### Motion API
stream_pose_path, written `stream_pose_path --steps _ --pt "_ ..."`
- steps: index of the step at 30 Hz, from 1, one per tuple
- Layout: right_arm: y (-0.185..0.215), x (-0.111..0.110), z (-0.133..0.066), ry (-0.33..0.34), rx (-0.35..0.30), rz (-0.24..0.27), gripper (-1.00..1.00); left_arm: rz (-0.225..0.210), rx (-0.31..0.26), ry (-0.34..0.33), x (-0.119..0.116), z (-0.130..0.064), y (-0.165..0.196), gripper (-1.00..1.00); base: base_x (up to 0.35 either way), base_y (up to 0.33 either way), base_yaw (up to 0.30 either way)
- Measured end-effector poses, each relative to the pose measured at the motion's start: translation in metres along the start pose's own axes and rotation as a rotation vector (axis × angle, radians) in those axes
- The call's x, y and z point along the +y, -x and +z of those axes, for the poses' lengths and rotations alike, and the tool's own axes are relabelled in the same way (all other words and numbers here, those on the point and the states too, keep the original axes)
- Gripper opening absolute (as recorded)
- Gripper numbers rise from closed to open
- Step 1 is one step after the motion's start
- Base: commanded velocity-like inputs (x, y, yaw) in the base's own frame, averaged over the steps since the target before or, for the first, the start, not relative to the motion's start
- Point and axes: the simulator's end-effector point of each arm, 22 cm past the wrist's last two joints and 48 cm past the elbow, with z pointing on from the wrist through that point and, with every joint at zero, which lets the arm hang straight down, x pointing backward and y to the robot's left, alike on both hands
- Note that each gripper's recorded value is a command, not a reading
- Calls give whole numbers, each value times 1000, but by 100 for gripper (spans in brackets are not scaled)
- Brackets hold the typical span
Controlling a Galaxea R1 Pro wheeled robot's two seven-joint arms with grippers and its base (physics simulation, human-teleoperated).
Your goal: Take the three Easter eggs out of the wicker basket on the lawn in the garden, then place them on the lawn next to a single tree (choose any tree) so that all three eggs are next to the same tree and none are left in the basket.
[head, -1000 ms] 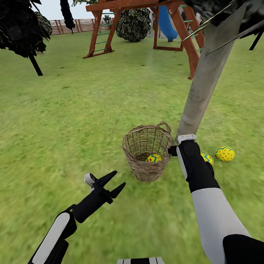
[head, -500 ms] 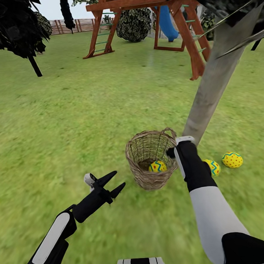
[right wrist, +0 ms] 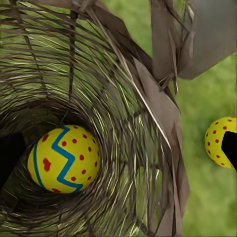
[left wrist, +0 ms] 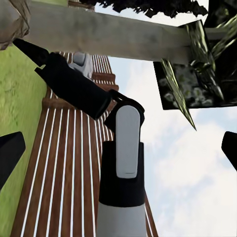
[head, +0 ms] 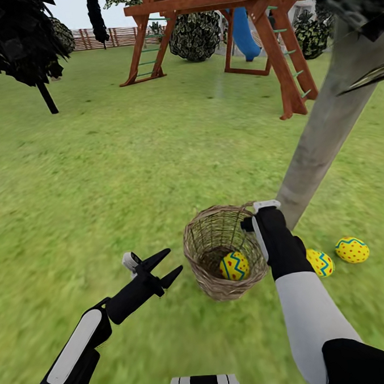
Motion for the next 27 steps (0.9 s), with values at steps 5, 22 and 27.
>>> stream_pose_path --steps 5,22,27 --pt "-5 3 3 7 13 -3 100 -1 -2 0 1 0 0 100 33 0 0" --pt "-64 59 26 208 179 81 100 -4 -1 -3 0 2 -1 100 146 173 0" --pt "-63 53 28 180 171 87 100 -4 -1 -3 0 2 -1 100 11 14 0"
